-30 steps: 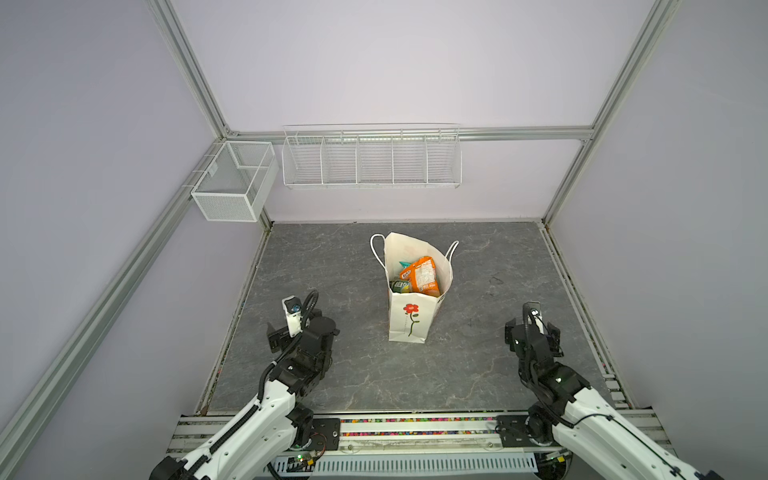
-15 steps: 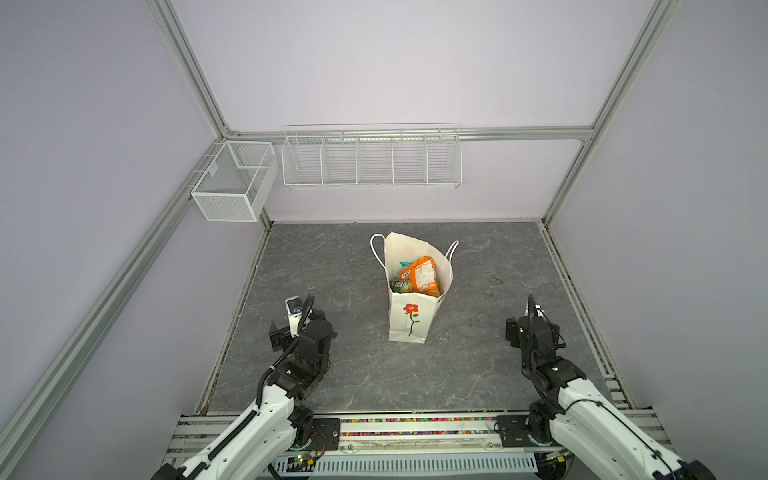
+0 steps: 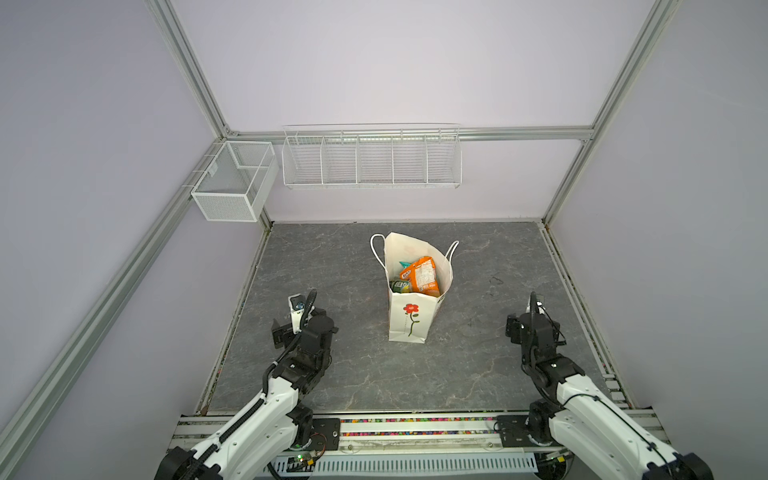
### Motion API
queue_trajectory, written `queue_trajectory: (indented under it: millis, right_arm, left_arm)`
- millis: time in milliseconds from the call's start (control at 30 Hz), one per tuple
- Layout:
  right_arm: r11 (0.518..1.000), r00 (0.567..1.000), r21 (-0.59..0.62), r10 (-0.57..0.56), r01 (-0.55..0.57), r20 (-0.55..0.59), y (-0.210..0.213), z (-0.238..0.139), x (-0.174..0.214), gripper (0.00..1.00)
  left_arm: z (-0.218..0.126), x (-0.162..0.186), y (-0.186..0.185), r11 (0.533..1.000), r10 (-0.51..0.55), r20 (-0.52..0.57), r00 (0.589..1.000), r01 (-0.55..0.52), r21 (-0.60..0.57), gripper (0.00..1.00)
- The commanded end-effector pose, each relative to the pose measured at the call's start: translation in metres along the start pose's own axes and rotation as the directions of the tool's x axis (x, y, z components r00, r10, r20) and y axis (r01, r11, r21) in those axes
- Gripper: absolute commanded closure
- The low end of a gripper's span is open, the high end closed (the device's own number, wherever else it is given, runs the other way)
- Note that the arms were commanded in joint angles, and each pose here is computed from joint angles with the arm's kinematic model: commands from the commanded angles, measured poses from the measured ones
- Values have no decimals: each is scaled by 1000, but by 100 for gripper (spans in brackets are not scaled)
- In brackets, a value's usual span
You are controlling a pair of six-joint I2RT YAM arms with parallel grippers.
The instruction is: Place the snacks into the paper bag
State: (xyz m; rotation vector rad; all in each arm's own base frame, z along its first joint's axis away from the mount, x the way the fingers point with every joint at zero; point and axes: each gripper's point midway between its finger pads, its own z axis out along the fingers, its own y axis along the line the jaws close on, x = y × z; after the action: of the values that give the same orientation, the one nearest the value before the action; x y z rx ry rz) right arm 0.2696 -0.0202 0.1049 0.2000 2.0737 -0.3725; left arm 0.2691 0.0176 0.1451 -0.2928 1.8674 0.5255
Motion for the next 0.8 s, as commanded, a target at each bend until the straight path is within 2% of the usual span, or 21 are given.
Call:
queue_trajectory:
  millis: [0, 233, 767]
  right_arm:
    - [1000, 999, 1, 15, -15, 37, 0, 3, -14, 11]
    - [999, 999, 9, 33, -34, 36, -3, 8, -15, 11]
    - [996, 991, 15, 85, -87, 104, -8, 8, -24, 11]
  left_arm:
    - [3, -8, -3, 999, -30, 10, 999, 30, 18, 1]
    - [13, -9, 3, 997, -79, 10, 997, 79, -7, 1]
    - [19, -16, 4, 993, -108, 55, 993, 110, -37, 1]
